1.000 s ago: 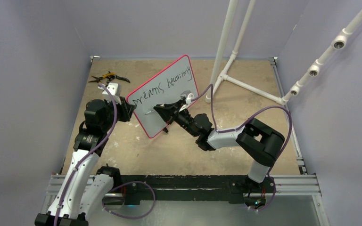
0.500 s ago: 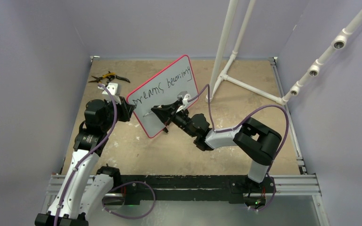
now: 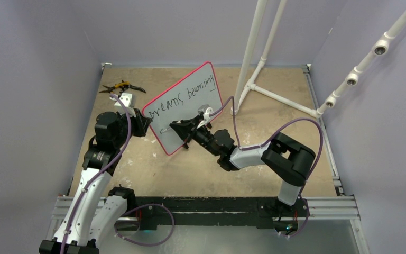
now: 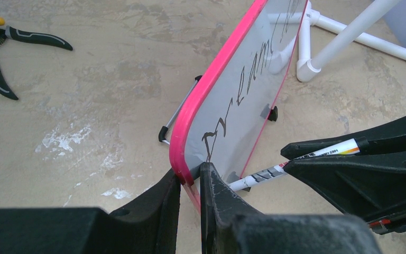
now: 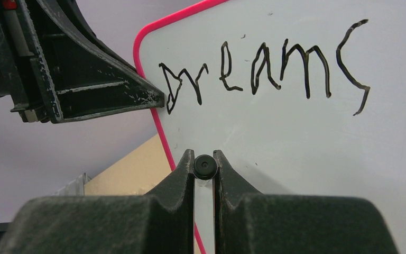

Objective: Write a sentence on the whiteboard

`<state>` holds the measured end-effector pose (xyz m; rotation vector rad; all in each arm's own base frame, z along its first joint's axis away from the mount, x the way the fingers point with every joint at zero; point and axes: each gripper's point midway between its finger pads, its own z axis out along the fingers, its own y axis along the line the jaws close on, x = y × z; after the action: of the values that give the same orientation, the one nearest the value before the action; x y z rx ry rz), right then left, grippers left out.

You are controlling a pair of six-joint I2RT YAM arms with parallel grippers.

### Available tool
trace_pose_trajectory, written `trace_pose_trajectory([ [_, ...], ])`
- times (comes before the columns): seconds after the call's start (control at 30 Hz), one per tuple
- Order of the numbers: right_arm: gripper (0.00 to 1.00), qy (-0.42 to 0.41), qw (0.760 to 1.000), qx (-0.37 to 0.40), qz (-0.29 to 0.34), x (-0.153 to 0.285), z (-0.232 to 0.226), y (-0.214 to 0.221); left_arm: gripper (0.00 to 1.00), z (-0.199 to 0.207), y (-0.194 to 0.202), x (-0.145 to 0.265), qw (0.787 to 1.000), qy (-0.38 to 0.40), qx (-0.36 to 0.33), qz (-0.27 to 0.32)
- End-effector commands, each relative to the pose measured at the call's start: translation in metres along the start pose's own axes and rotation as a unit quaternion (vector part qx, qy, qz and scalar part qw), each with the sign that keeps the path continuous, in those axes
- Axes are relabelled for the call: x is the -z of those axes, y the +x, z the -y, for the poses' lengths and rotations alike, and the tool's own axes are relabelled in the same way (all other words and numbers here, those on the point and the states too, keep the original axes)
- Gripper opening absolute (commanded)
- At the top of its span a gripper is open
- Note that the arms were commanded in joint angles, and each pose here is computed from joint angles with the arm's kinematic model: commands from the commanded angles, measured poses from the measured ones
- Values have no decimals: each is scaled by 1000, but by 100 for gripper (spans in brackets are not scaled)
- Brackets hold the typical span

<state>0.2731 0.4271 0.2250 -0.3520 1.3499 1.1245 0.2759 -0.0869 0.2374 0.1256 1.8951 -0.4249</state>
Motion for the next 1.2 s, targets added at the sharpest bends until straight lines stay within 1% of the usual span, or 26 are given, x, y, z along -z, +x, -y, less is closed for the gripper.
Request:
trace_pose_trajectory([
  [0.0,0,38,999,27,0,4,17,1,15,1,-9,-1,1000,6,-14,21],
  [0.3,0,51,998,29,22,8,18,-16,15,0,-8,-3,1000,5,-14,19],
  [0.5,0,16,999,23,46,17,0,-38,15,-2,-5,-5,1000,1,-13,13],
  [0.6,0,9,999,22,45,19,-5,-45,15,-2,-5,-5,1000,1,-13,12],
  [0.67,0,10,999,19,39,18,-6,-46,15,-2,-5,-4,1000,1,-15,14],
  [0.9,0,21,998,34,58,4,-6,-64,15,-1,-4,-4,1000,4,-15,13],
  [1.17,0,20,997,36,65,-8,-5,-67,15,2,-4,-4,1000,11,-15,12],
])
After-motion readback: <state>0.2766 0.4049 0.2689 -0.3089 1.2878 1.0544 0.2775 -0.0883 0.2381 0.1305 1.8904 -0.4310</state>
